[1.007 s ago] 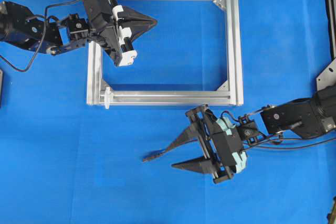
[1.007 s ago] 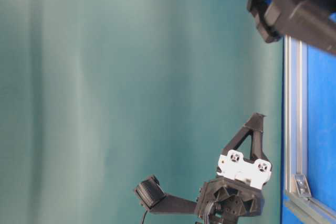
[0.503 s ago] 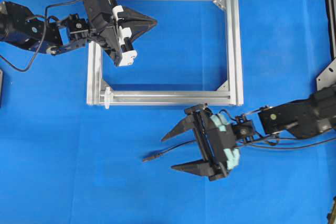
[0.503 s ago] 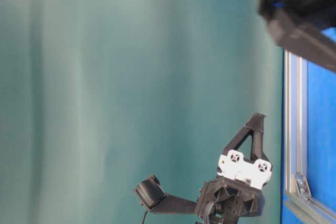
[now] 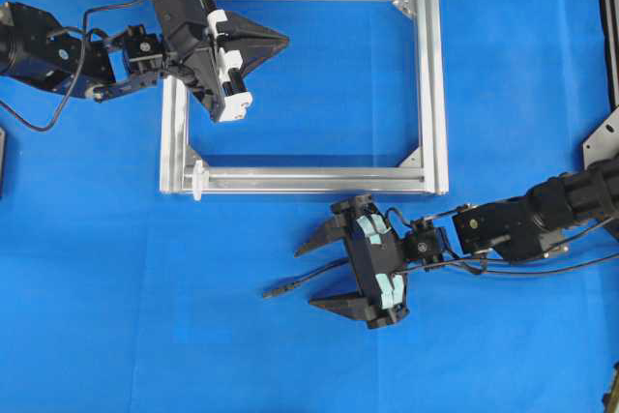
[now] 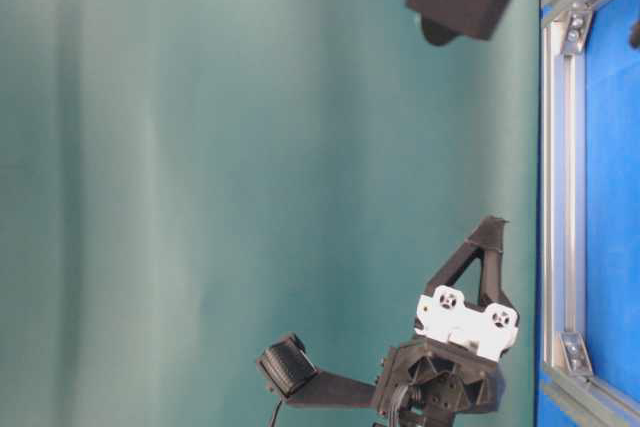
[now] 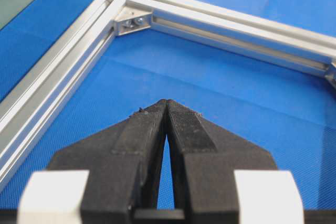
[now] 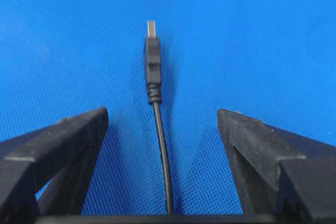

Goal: Insert the wire through the string loop located on the left side.
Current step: 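Lower the open right gripper over the black USB cable near its plug, then close the right gripper on the cable just behind the USB plug and lift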

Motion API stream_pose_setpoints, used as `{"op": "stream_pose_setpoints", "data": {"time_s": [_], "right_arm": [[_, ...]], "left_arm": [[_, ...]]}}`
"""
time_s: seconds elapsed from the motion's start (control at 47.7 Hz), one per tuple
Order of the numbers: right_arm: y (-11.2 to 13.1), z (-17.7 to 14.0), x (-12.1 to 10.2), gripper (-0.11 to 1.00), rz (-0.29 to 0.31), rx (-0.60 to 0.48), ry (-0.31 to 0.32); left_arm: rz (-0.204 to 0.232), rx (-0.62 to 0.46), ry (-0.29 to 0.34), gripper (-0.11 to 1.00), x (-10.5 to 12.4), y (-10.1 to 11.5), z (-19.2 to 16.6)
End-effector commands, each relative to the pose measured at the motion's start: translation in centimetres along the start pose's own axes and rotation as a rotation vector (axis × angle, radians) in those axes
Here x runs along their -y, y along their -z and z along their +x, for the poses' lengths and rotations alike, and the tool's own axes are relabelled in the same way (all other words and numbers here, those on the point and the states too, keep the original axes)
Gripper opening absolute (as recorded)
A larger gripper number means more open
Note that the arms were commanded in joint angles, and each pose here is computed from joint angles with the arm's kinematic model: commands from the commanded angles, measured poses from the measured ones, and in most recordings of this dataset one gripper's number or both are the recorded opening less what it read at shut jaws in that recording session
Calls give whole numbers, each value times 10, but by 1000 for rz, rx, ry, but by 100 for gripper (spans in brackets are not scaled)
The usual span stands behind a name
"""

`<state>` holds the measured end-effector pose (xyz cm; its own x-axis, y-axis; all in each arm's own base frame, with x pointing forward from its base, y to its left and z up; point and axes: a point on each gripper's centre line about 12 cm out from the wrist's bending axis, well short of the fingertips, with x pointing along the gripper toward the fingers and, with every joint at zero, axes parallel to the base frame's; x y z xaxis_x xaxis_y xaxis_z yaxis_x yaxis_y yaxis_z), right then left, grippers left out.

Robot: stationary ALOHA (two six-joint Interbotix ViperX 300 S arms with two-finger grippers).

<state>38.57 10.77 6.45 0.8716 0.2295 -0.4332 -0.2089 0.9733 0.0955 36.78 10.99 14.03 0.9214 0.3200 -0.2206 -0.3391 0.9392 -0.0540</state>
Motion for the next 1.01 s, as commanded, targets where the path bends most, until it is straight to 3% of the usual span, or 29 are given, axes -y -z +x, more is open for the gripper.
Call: {"op": "stream_pose_setpoints", "data": {"time_s": [0.0,0.168,0.273,0.441,0.545,0.986], "right_arm": [[-8,1,-1,86,6,28,3],[-9,0,0,79,9,36,5],[-8,0,-1,67,6,36,4],[-7,-3,2,21,6,33,9],[-6,-4,3,2,5,35,9],[-14,-6,1,0,0,53,4]], "left_arm": [[2,40,5,0,1,-14,-2],[0,38,2,0,0,-13,-1],[0,40,2,0,0,-14,-1],[1,40,3,0,0,-14,-1],[0,41,2,0,0,-14,-1],[0,38,2,0,0,-14,-1]]}}
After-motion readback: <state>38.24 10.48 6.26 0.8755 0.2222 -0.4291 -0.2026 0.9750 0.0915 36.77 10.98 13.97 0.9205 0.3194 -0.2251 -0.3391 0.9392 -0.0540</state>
